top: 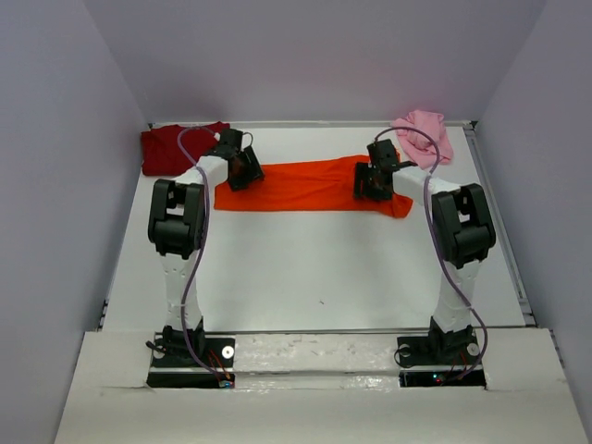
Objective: Fold and stack the t-shirts
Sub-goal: Rotate the tshirt 90 degrees
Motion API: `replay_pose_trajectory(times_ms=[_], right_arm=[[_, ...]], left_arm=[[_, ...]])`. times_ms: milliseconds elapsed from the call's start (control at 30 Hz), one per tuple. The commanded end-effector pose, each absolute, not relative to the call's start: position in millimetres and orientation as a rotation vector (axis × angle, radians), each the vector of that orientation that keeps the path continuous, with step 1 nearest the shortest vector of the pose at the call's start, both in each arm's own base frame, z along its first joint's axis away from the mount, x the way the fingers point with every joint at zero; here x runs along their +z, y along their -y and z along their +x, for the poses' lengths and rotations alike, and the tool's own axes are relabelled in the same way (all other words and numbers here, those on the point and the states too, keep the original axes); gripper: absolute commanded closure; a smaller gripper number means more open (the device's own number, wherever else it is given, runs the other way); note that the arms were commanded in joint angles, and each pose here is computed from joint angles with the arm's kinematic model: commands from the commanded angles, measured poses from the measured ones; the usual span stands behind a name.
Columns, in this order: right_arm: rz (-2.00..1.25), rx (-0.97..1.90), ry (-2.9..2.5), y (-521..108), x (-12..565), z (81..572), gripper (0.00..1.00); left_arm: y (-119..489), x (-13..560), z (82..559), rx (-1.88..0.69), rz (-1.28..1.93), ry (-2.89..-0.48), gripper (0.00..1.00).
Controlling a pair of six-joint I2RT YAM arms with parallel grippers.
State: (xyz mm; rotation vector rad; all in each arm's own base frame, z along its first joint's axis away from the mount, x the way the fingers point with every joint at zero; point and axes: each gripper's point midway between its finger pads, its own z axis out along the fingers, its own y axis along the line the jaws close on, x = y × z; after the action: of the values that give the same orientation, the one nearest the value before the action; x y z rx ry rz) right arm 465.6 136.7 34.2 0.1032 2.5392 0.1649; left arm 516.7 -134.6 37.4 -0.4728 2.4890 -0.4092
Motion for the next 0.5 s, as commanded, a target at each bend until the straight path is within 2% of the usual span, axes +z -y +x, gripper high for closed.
replay_pose_trajectory(times_ms=[0, 367, 467], right_arm=[[0.136, 0.07, -2.63, -119, 19, 435, 0.3], [0.105, 0.058, -2.629, -123, 18, 456, 0.3], [0.092, 0.06, -2.616, -127, 25, 472, 0.3]], left_arm=[[117, 33, 479, -0.317, -0.501, -2.57, 0.28], [101, 31, 420, -0.252, -0.528, -2.581, 0.28], [111, 40, 404, -0.332, -0.516, -2.574, 0.28]])
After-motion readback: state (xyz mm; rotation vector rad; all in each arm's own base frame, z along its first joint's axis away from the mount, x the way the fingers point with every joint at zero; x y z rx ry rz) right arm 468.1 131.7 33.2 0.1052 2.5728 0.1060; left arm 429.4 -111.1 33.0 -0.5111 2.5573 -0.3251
